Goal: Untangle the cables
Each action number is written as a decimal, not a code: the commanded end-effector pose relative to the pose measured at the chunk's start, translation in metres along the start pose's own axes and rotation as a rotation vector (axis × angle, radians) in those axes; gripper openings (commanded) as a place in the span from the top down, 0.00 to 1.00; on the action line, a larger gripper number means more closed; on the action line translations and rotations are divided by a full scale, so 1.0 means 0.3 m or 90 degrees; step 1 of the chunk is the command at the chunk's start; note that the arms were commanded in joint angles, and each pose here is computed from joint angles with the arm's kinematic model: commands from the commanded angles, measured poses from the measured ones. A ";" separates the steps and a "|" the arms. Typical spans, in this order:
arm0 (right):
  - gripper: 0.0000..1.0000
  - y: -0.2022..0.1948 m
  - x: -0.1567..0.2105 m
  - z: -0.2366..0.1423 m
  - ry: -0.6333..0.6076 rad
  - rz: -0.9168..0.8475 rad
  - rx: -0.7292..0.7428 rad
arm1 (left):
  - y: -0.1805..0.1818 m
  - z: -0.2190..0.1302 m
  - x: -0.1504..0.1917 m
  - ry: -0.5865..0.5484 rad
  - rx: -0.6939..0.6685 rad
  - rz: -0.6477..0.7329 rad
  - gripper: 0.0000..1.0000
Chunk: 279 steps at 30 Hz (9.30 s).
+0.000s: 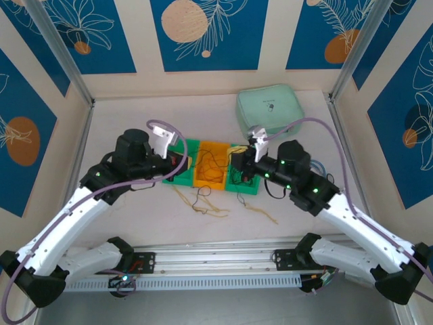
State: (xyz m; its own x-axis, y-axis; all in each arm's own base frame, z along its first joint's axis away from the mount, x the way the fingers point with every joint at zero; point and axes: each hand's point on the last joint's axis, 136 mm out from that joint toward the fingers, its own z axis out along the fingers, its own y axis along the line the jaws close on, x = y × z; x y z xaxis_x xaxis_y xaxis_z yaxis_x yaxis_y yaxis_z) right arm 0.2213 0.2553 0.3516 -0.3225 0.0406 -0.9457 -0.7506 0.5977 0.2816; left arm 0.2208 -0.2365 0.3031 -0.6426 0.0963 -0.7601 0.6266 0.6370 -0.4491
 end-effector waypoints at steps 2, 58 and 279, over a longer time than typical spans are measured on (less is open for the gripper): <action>1.00 0.026 -0.028 -0.046 0.024 -0.019 -0.003 | 0.019 0.031 0.047 0.016 -0.001 -0.007 1.00; 1.00 0.280 -0.435 -0.119 -0.075 0.073 -0.171 | -0.080 0.497 0.503 0.007 0.178 0.168 0.30; 0.58 0.064 0.985 0.313 0.780 -0.134 0.022 | 0.278 -0.047 0.212 0.006 -0.071 -0.171 0.44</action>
State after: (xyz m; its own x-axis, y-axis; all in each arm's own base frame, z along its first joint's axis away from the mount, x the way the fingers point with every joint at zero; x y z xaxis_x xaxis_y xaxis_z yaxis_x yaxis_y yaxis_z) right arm 0.1651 0.3547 0.0635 -0.5634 -0.7987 -0.2114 -0.8262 0.5439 0.1468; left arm 0.2270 -0.1649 0.2096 -0.8003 -0.0590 -0.5967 0.3606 0.7477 -0.5576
